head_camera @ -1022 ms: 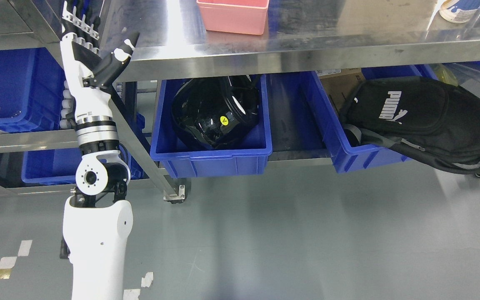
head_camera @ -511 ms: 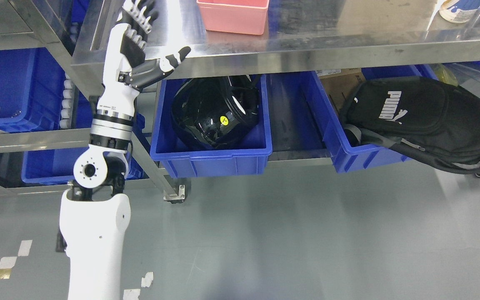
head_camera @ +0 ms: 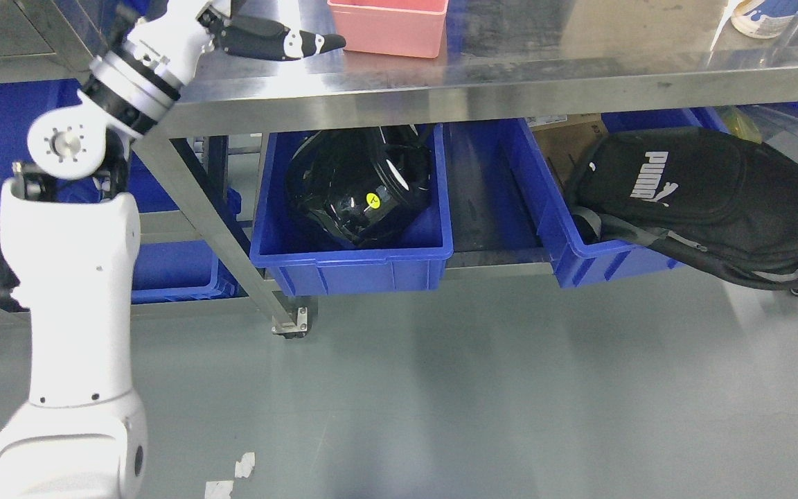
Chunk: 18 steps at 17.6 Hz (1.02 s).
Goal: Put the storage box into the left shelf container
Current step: 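Raise the left hand up toward the pink box on the shelf top, then close the left hand fingers around the pink box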
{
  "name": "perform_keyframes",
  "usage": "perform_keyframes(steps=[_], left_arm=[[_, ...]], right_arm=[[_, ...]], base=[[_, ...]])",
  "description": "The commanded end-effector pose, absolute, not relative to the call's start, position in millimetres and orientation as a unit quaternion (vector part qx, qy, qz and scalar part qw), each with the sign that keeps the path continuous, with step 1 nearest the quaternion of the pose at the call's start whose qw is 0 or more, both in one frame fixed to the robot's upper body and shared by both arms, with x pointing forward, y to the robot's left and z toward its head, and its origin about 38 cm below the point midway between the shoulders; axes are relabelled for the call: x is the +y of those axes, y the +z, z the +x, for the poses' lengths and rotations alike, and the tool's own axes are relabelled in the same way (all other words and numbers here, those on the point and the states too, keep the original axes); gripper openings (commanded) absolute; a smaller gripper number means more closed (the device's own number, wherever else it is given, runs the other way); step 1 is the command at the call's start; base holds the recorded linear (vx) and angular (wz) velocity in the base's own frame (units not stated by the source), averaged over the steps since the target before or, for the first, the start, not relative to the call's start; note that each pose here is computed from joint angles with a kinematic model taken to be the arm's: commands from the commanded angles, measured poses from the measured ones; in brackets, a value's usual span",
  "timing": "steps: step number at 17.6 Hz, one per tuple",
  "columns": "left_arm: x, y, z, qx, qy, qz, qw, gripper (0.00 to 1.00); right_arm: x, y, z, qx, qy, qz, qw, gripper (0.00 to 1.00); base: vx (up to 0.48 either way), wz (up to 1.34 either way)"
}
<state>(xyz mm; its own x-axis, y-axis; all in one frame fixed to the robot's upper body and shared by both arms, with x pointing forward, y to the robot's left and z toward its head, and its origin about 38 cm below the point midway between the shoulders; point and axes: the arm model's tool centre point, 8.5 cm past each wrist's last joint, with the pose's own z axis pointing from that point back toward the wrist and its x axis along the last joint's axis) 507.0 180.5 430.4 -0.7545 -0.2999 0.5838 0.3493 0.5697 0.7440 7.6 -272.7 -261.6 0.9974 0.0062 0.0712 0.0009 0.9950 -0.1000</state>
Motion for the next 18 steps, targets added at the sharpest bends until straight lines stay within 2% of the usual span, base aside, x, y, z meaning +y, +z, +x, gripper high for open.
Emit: perform_keyframes(steps=[1, 6, 13, 18], left_arm=[[185.9, 422.2, 575.5, -0.654, -0.6, 0.058, 0.458, 0.99], [139.0, 374.9, 593.4, -0.59, -0.635, 0.046, 0.496, 0.98], [88.8, 400.6, 592.1, -0.604, -0.639, 0.028, 0.475, 0.96], [106.5, 395.3, 606.8, -0.565, -0.64, 0.061, 0.517, 0.96]], right_arm=[[-284.1, -260.6, 16.8, -0.044, 0.0, -0.059, 0.997, 1.0], [-283.9, -260.6, 16.8, -0.044, 0.0, -0.058, 0.997, 1.0], [-284.1, -260.6, 16.8, -0.044, 0.0, -0.059, 0.997, 1.0], [-284.1, -260.6, 16.8, -0.044, 0.0, -0.059, 0.997, 1.0]], base=[[0.0, 0.0], [0.0, 0.0], [0.0, 0.0], [0.0, 0.0]])
